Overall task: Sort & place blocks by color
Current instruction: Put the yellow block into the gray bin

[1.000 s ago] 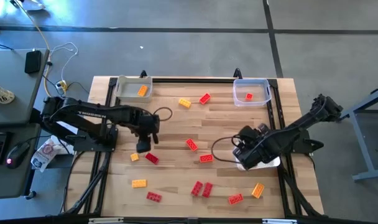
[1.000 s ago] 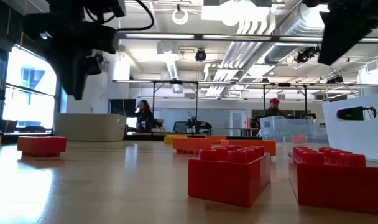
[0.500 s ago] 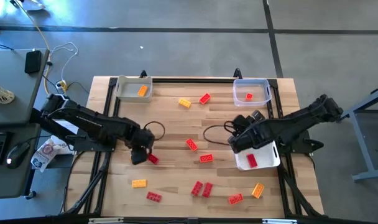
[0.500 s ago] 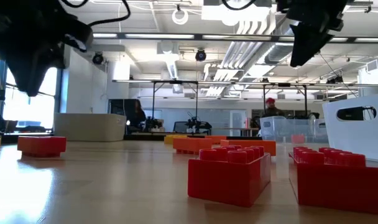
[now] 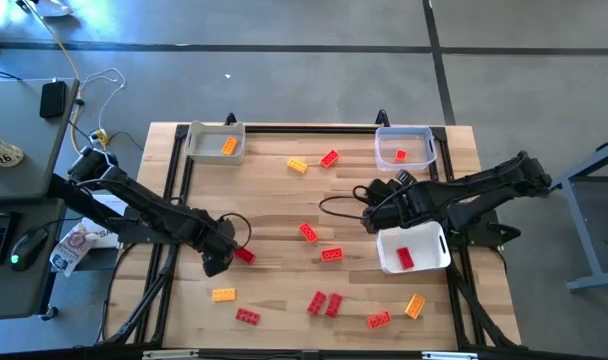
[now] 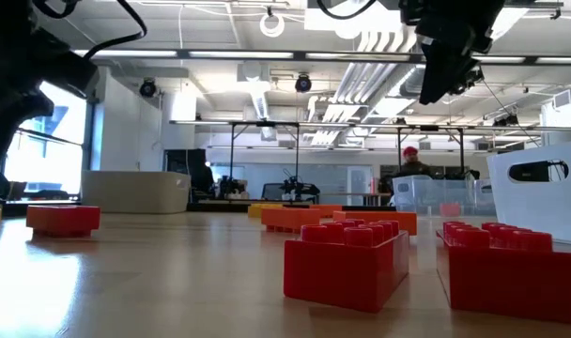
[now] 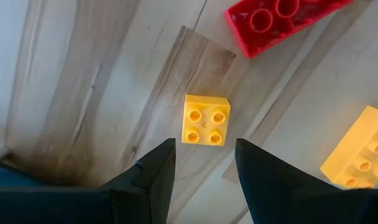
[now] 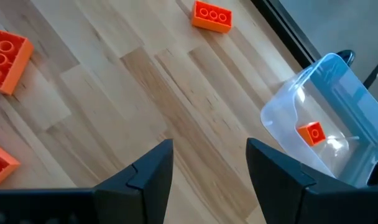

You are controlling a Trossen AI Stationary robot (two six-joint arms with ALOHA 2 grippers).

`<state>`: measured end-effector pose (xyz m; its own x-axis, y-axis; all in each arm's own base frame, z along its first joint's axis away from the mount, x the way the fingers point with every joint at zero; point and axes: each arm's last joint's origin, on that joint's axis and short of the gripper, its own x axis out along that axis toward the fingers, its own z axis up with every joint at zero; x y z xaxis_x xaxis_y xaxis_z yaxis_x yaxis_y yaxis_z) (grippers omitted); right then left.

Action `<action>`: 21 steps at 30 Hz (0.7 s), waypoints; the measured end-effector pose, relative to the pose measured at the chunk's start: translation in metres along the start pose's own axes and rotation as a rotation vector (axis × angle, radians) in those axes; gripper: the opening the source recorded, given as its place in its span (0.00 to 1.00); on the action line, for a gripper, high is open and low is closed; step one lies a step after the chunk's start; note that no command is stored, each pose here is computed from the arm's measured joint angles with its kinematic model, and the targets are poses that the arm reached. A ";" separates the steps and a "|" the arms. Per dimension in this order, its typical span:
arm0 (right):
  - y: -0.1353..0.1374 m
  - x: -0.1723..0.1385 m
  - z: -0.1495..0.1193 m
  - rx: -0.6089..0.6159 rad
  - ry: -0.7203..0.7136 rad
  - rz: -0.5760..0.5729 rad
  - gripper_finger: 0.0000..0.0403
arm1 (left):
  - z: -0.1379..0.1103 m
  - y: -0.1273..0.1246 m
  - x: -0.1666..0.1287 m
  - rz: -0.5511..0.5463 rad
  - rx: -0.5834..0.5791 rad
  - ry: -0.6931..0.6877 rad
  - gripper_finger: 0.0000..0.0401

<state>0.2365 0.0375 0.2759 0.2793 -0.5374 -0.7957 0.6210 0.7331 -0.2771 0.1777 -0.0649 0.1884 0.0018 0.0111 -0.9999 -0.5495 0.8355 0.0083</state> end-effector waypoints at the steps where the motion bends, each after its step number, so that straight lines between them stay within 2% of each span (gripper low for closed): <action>1: 0.000 0.000 0.001 0.002 -0.001 0.006 0.47 | -0.001 -0.001 0.000 0.000 0.000 0.000 0.38; 14: 0.001 0.001 0.002 0.015 0.000 0.020 0.47 | 0.002 -0.006 0.002 -0.032 -0.014 -0.028 0.38; 21: 0.001 0.001 0.002 0.016 -0.005 0.025 0.47 | 0.005 -0.010 0.010 -0.009 -0.017 0.002 0.38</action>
<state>0.2393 0.0370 0.2760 0.2988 -0.5212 -0.7994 0.6255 0.7396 -0.2484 0.1870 -0.0703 0.1783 0.0050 0.0028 -1.0000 -0.5633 0.8262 -0.0005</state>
